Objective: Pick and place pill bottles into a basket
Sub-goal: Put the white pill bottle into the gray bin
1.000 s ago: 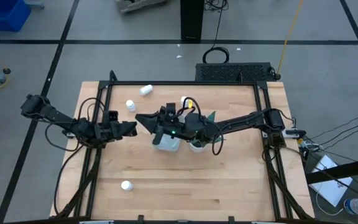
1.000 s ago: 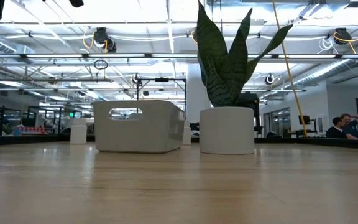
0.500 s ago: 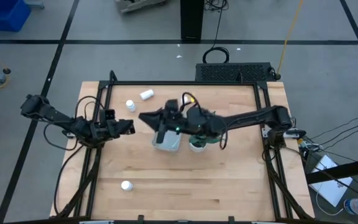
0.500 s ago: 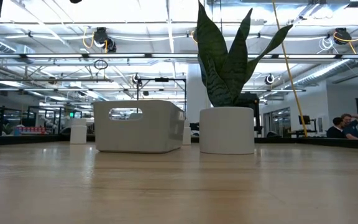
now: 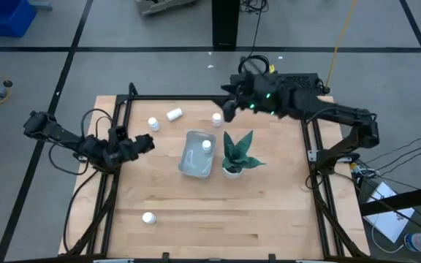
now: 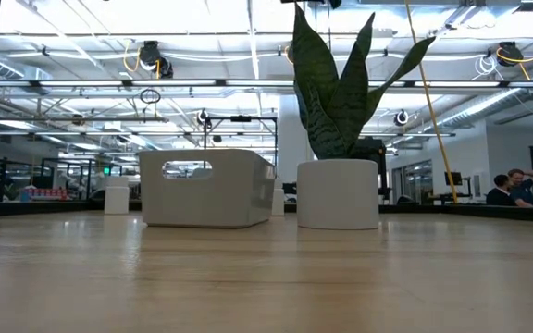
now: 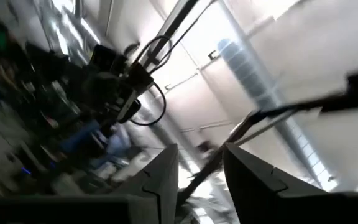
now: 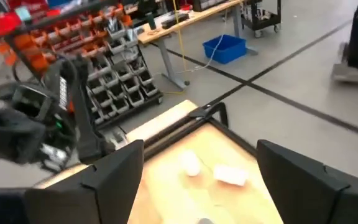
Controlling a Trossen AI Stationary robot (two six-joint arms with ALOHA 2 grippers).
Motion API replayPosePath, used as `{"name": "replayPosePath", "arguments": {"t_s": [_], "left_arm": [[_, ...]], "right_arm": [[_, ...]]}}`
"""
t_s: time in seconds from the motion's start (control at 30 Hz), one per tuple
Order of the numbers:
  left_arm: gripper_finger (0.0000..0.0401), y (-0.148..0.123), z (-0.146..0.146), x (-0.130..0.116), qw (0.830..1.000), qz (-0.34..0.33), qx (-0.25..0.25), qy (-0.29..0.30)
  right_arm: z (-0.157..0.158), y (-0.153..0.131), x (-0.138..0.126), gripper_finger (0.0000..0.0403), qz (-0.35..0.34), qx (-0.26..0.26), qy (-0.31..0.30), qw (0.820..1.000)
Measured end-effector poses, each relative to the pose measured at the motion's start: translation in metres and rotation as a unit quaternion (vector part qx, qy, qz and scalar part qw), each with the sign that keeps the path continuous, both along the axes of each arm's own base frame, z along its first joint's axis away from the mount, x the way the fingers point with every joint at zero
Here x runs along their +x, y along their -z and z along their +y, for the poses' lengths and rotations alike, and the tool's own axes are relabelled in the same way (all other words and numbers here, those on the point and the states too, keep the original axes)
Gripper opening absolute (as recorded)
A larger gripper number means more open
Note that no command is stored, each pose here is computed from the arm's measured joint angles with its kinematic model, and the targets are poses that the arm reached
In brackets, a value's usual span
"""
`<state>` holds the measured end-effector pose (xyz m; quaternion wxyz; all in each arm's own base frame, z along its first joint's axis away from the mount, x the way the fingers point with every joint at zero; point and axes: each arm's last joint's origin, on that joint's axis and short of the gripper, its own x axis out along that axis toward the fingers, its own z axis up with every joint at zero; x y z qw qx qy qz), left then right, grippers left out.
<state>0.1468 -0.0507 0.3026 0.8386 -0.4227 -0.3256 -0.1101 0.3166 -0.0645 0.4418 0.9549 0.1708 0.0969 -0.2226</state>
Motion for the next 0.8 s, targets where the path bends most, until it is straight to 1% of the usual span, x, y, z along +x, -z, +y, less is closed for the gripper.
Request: {"name": "replayPosePath", "arguments": {"t_s": [0.07,0.13,0.17,0.23,0.27,0.33,0.37,0.43,0.5,0.57,0.6,0.73,0.8], "left_arm": [[0.0105,0.002,-0.002,-0.001,0.999,0.028,0.035,-0.018],[0.0072,0.005,-0.002,-0.003,0.995,0.062,0.067,-0.036],[0.0052,0.007,-0.003,-0.004,0.991,0.085,0.095,-0.048],[0.0017,0.012,-0.005,-0.008,0.980,0.128,0.142,-0.051],[0.0010,0.013,-0.006,-0.011,0.975,0.143,0.162,-0.050],[0.0012,0.018,-0.006,-0.016,0.961,0.176,0.207,-0.058],[0.0014,0.021,-0.006,-0.019,0.955,0.195,0.217,-0.060],[0.0015,0.026,-0.006,-0.024,0.946,0.225,0.226,-0.058],[0.0010,0.033,-0.006,-0.028,0.934,0.262,0.237,-0.053],[0.0005,0.040,-0.003,-0.034,0.924,0.301,0.228,-0.062],[0.0005,0.041,-0.001,-0.038,0.923,0.310,0.220,-0.066],[0.0020,0.044,0.004,-0.051,0.917,0.323,0.222,-0.069],[0.0022,0.049,0.007,-0.057,0.912,0.343,0.215,-0.069]], "right_arm": [[-0.008,-0.003,-0.007,0.0306,0.005,-0.012,-0.016,1.000],[-0.017,-0.003,-0.010,0.0299,0.012,-0.015,-0.034,0.999],[-0.021,-0.002,-0.011,0.0295,0.016,-0.010,-0.044,0.999],[-0.030,0.003,-0.014,0.0285,0.035,0.007,-0.058,0.998],[-0.035,0.007,-0.014,0.0281,0.047,0.015,-0.059,0.997],[-0.045,0.015,-0.014,0.0274,0.072,0.032,-0.058,0.995],[-0.050,0.020,-0.014,0.0271,0.085,0.042,-0.061,0.994],[-0.061,0.029,-0.014,0.0267,0.102,0.069,-0.064,0.990],[-0.072,0.038,-0.017,0.0266,0.122,0.107,-0.066,0.985],[-0.082,0.047,-0.017,0.0266,0.139,0.129,-0.060,0.980],[-0.087,0.050,-0.018,0.0266,0.149,0.137,-0.055,0.978],[-0.103,0.062,-0.015,0.0265,0.199,0.159,-0.053,0.966],[-0.110,0.069,-0.010,0.0265,0.237,0.167,-0.048,0.956]]}}
